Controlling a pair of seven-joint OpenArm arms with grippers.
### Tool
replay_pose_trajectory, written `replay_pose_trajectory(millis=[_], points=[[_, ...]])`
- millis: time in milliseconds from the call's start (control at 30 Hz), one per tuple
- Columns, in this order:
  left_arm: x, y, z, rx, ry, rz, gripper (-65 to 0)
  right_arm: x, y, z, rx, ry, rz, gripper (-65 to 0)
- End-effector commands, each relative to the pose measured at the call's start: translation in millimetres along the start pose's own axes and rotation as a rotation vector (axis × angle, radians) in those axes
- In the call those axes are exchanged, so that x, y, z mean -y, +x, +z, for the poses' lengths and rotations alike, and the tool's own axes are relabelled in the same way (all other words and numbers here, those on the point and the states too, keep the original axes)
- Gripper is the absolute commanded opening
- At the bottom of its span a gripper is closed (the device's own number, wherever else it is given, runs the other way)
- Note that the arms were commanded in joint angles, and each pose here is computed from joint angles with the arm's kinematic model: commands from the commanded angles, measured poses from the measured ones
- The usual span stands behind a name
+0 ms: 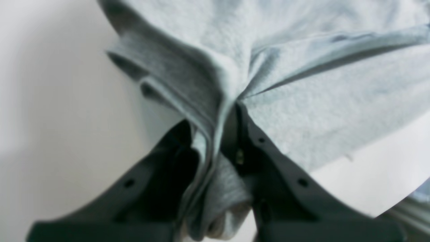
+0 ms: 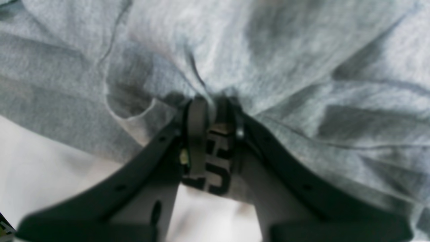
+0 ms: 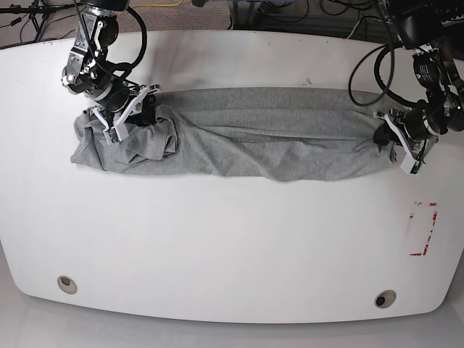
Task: Fold the T-shirt properly
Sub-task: 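Carry the held shirt end with the left gripper toward the right gripper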
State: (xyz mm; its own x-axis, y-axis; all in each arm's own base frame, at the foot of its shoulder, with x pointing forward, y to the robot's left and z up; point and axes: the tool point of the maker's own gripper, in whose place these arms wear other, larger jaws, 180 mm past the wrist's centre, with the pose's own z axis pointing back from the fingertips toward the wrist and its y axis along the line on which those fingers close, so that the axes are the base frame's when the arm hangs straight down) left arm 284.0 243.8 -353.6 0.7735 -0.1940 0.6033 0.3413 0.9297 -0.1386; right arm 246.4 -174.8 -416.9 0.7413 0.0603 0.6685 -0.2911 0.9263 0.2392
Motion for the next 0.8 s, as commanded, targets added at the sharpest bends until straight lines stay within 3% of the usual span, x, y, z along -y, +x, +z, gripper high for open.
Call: replay_pose_trajectory(millis=[0,200,467,767], points=[[15.6,42.4,17.7,0.105,0.014,-0.134,-61.2,3.4,12.2,4.2,0.035,-0.007,0.014,-54.7],[67.7,67.1,21.5,0.135,-0.040,-0.327,-61.1,3.3,12.7,4.4,0.036,-0.007,0.015,-54.7],[131.5,78.0,-5.5,0.158,-0.193,-0.346,-60.8,3.3,12.7,4.4,0.036,-0.007,0.015,-54.7],[195.1,86.2,-33.7,0.146,-0.255,-0.381,-60.8,2.8,12.6,4.1,0.036,-0.005,0.016,-54.7]])
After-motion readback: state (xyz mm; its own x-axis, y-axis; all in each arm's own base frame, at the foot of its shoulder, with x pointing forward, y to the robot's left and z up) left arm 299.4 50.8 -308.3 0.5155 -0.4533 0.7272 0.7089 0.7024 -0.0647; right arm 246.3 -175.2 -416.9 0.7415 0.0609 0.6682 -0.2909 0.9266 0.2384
